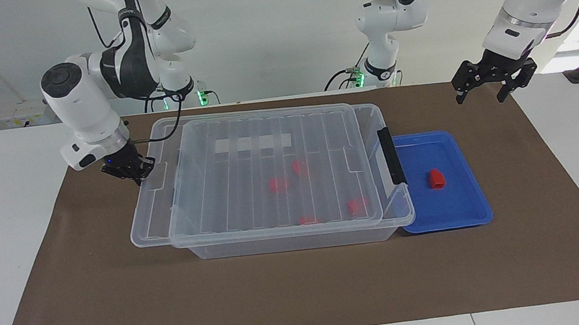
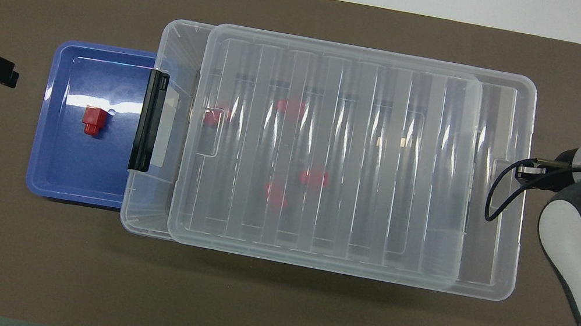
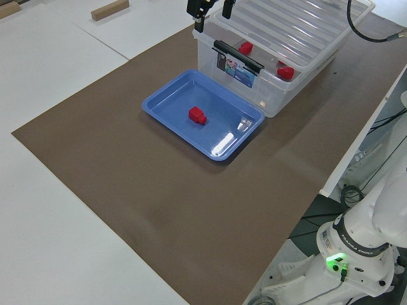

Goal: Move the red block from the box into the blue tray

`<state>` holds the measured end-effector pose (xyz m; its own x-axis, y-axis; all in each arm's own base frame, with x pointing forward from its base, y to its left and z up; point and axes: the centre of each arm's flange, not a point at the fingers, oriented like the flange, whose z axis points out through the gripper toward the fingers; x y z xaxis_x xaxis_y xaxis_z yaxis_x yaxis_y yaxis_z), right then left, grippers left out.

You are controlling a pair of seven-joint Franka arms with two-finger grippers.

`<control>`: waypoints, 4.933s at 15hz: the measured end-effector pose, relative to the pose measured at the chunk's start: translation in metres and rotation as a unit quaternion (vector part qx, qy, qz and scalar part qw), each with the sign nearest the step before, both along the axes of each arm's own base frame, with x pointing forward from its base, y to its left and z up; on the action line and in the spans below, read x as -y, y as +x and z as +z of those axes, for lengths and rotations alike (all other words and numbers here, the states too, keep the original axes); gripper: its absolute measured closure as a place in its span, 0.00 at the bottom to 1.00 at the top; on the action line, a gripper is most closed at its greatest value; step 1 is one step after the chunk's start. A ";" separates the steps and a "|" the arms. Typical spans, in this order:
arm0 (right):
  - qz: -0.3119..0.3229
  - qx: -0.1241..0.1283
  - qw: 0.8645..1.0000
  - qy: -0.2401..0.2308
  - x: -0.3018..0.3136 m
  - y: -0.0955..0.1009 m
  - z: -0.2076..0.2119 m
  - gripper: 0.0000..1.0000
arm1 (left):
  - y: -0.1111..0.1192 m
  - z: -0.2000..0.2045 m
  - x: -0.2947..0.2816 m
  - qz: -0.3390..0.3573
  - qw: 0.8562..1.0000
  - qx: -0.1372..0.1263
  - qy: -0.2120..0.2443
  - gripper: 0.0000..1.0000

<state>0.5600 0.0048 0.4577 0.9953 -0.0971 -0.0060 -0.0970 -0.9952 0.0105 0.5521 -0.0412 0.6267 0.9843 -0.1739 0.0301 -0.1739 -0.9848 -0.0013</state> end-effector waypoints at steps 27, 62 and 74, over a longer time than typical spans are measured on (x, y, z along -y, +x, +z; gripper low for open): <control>-0.016 0.008 1.000 0.001 -0.048 -0.002 0.002 0.99 | 0.000 0.000 0.000 0.000 1.000 0.000 0.000 0.00; -0.020 -0.033 0.999 -0.005 0.011 -0.028 0.167 0.00 | 0.000 0.000 0.000 0.000 1.000 0.000 0.000 0.00; -0.021 -0.028 0.999 -0.006 0.016 -0.020 0.167 0.00 | 0.000 0.000 0.000 0.000 1.000 -0.002 0.000 0.00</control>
<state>0.5405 -0.0115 0.6247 0.9885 -0.1384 -0.0605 -0.1368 -0.9902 0.0288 0.5518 -0.0412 0.6265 0.9844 -0.1739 0.0271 -0.1739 -0.9848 -0.0010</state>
